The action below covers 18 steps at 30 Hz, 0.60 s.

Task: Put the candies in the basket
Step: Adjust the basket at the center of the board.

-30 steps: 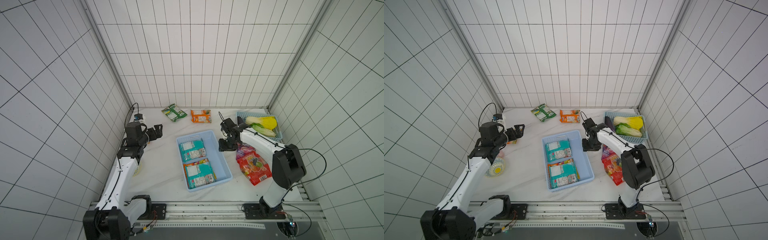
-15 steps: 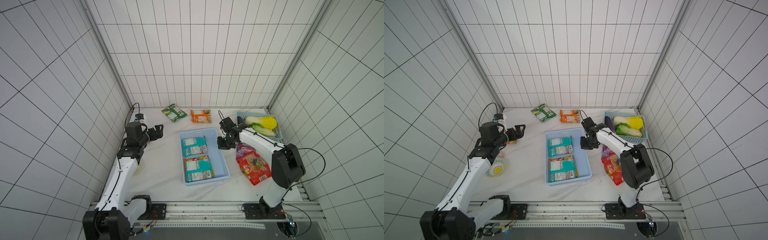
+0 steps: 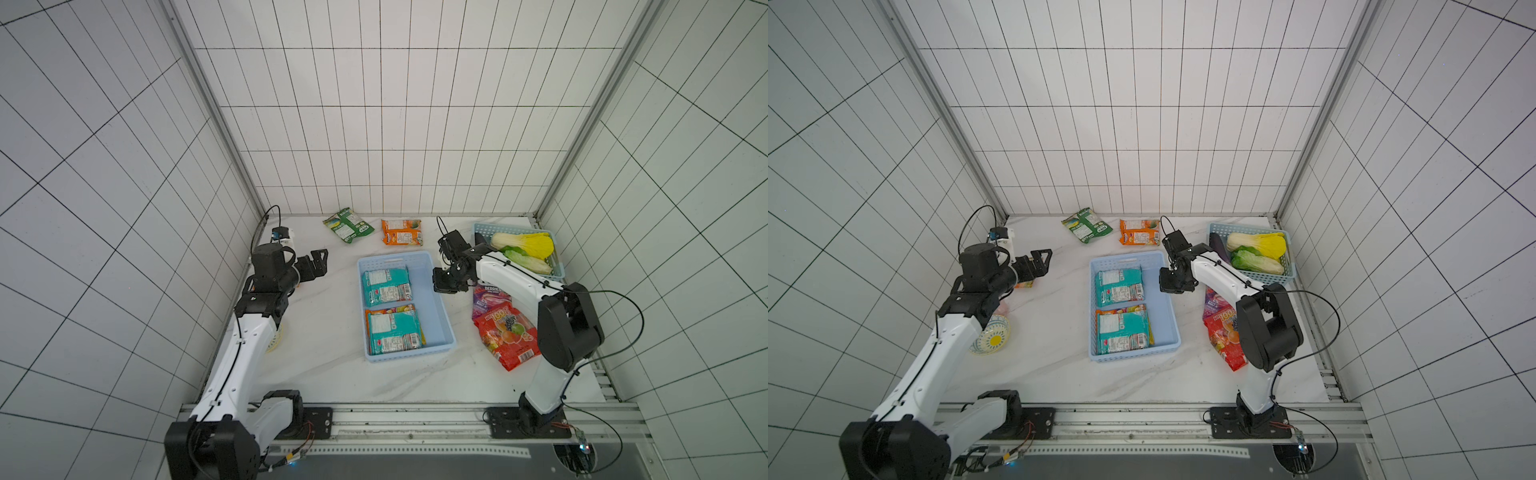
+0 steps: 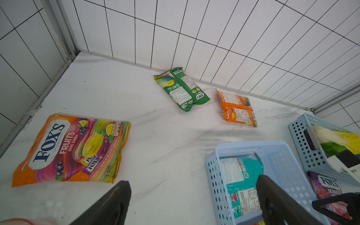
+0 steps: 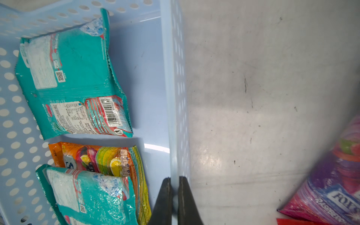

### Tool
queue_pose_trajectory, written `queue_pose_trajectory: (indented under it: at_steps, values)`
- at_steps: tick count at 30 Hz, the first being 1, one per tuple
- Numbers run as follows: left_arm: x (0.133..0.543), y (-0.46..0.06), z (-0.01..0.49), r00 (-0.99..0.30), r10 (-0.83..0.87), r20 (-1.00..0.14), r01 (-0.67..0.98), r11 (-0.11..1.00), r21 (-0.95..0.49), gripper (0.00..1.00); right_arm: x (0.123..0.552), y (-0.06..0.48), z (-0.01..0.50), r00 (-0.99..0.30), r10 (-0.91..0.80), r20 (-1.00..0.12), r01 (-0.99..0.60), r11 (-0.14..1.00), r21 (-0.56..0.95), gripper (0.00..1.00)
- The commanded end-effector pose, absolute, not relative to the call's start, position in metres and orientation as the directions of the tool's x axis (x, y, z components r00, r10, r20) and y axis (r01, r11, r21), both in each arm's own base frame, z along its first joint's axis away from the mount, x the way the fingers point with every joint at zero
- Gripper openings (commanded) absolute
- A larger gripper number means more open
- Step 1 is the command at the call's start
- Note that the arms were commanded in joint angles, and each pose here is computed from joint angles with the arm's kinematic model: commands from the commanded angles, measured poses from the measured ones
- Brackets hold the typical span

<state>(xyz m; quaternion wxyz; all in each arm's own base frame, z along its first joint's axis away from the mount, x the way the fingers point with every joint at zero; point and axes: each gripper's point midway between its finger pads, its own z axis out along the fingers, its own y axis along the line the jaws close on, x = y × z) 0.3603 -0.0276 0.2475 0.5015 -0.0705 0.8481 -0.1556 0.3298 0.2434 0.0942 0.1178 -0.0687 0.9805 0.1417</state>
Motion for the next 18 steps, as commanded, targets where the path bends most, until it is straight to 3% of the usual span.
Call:
queue_pose_trajectory:
  at_steps: [1, 14, 18]
  values:
    - [0.363, -0.031, 0.256, -0.468, -0.268, -0.842, 0.066, 0.94, -0.336, 0.98, 0.352, 0.238, 0.092, -0.956, -0.016, -0.294, -0.093, 0.964, 0.251, 0.0]
    - [0.364, -0.03, 0.258, -0.461, -0.273, -0.845, 0.064, 0.939, -0.338, 0.98, 0.348, 0.24, 0.088, -0.952, 0.055, -0.302, -0.043, 0.95, 0.309, 0.04]
    - [0.363, -0.029, 0.259, -0.468, -0.275, -0.84, 0.057, 0.939, -0.339, 0.98, 0.349, 0.236, 0.087, -0.956, 0.038, -0.291, -0.049, 0.957, 0.287, 0.11]
